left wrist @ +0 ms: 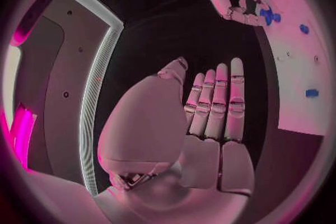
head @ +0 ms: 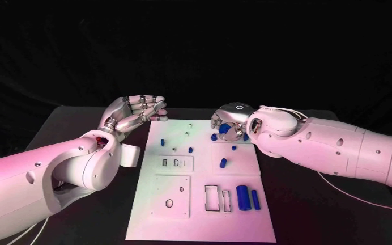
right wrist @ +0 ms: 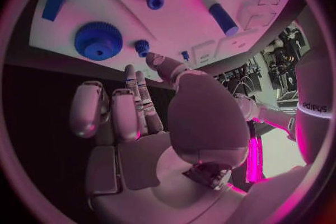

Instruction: Assemble the parts on the task board

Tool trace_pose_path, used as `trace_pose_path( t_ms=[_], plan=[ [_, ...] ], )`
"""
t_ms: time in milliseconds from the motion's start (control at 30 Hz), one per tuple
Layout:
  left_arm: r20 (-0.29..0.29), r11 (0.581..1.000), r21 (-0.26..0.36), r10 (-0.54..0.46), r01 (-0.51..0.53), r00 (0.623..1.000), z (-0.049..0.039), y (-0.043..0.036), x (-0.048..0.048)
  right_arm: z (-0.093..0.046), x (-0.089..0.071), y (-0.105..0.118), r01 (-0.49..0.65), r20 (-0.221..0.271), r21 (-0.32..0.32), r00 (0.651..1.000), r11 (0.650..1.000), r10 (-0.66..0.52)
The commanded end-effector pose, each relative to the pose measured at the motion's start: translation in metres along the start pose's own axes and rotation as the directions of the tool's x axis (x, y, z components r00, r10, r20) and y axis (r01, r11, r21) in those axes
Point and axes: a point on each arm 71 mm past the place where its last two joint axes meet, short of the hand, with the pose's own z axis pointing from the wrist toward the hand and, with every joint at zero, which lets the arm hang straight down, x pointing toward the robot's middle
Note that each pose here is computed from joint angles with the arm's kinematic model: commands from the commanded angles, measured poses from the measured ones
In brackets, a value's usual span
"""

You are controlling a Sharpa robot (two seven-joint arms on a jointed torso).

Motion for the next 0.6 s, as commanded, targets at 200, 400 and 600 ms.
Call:
trace_pose_path(
  t_ms=[200,400,600],
  plan=[
    [-0.022,1.0,0.004,-0.005,0.005,1.0,0.001,-0.0014,0.0019,0.0039,0.0063,0.0017,0.046,-0.04,0.005,0.998,0.999,-0.046],
    [-0.021,1.0,0.004,-0.005,0.005,1.0,0.0015,-0.0012,0.0019,0.0064,0.0097,0.0026,0.048,-0.055,0.005,0.997,0.999,-0.048],
    [-0.02,1.0,0.003,-0.004,0.004,1.0,0.0023,-0.0008,0.002,0.007,0.0127,0.0022,0.048,-0.069,0.007,0.996,0.999,-0.047]
  ],
)
